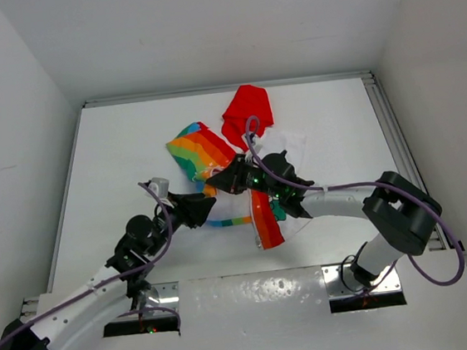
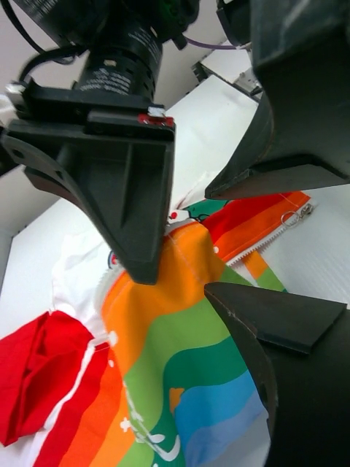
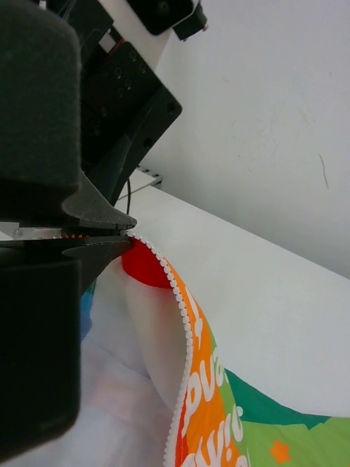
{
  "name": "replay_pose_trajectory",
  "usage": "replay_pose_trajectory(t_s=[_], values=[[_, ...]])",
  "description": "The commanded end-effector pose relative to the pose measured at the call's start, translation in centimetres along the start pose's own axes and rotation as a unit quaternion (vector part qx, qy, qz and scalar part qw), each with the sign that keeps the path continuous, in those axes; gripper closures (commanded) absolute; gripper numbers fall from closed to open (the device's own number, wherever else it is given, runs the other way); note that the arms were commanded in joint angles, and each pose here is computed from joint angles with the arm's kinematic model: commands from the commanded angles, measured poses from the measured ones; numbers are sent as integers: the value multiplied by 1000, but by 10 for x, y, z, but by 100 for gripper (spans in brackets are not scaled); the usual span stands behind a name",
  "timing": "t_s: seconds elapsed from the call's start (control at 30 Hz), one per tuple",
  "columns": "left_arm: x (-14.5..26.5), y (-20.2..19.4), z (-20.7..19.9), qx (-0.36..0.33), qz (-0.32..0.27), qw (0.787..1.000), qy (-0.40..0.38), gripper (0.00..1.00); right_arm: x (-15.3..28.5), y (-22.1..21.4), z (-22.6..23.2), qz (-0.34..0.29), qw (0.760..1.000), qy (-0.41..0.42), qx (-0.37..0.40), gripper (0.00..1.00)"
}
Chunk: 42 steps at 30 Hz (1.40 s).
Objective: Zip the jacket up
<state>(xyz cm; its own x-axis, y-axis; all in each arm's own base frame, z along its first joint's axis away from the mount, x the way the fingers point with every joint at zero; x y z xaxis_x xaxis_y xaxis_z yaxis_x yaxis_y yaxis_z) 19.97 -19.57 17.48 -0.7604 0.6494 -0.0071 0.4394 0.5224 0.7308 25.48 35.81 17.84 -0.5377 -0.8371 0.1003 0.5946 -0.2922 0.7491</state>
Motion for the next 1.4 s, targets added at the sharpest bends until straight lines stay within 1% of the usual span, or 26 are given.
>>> replay_pose_trajectory(t_s=[0.0, 0.07, 0.13, 0.3, 0.43, 0.5, 0.53, 0.57, 0.67, 0.7, 0.8, 0.83, 0.9, 0.97, 1.0, 1.03, 1.07, 1.23, 1.37], values=[[0, 20, -17, -1, -17, 1000, -9, 53, 7, 20, 19, -27, 998, 45, 19, 100], [1, 29, -15, 10, -43, 999, 3, 49, 10, 17, 20, -23, 998, 49, 19, 100], [-1, 32, -13, 14, -46, 999, 15, 48, 10, 17, 22, -21, 998, 55, 21, 100], [-15, 25, -16, 17, -12, 1000, 16, 47, 13, 19, 28, -26, 997, 71, 20, 100], [-22, 21, -24, 18, 6, 1000, -4, 47, 14, 20, 32, -24, 996, 81, 21, 100], [-25, 20, -26, 19, 13, 1000, -5, 50, 15, 22, 33, -27, 996, 83, 18, 100], [-27, 19, -26, 19, 21, 1000, -1, 54, 14, 22, 33, -27, 996, 83, 17, 100], [-28, 18, -24, 18, 23, 1000, 1, 56, 14, 22, 34, -27, 996, 85, 17, 100], [-25, 18, -21, 26, 10, 1000, 6, 60, 17, 24, 35, -29, 996, 88, 15, 100], [-25, 21, -21, 25, 4, 1000, 8, 64, 17, 25, 35, -31, 996, 88, 13, 100], [-23, 22, -21, 25, -3, 1000, 5, 69, 17, 25, 34, -30, 996, 88, 12, 100], [-23, 22, -21, 26, -7, 1000, 0, 74, 17, 25, 33, -30, 996, 87, 10, 100], [-24, 24, -24, 26, -8, 1000, -5, 78, 17, 23, 32, -27, 996, 85, 9, 100], [-24, 25, -26, 25, -8, 1000, -8, 77, 16, 22, 29, -26, 996, 82, 8, 100], [-24, 25, -27, 26, -8, 1000, -14, 71, 16, 22, 28, -26, 996, 80, 9, 100], [-23, 24, -28, 27, -8, 999, -15, 67, 16, 21, 26, -26, 997, 77, 7, 100], [-23, 25, -29, 28, -9, 999, -17, 65, 16, 21, 26, -26, 997, 77, 7, 100], [-20, 25, -29, 28, -10, 999, -20, 61, 16, 24, 25, -28, 997, 75, 8, 100], [-18, 24, -27, 29, -11, 999, -15, 64, 16, 26, 25, -31, 996, 78, 8, 100]])
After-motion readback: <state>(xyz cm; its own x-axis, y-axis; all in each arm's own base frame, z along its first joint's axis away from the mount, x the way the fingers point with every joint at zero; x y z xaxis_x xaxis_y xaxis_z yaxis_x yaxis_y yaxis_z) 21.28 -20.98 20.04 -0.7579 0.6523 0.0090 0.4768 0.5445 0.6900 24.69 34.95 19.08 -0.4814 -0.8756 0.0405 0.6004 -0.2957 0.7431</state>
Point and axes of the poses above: each gripper's point midway between its finger pads, its own x axis back along the fingers, its own z axis along the line the jaws close on, y = z × x, the point moved 2 cm from there along x, back along the fingers, and after that the axes turned 12 degrees about x, right-handed, at the moved point
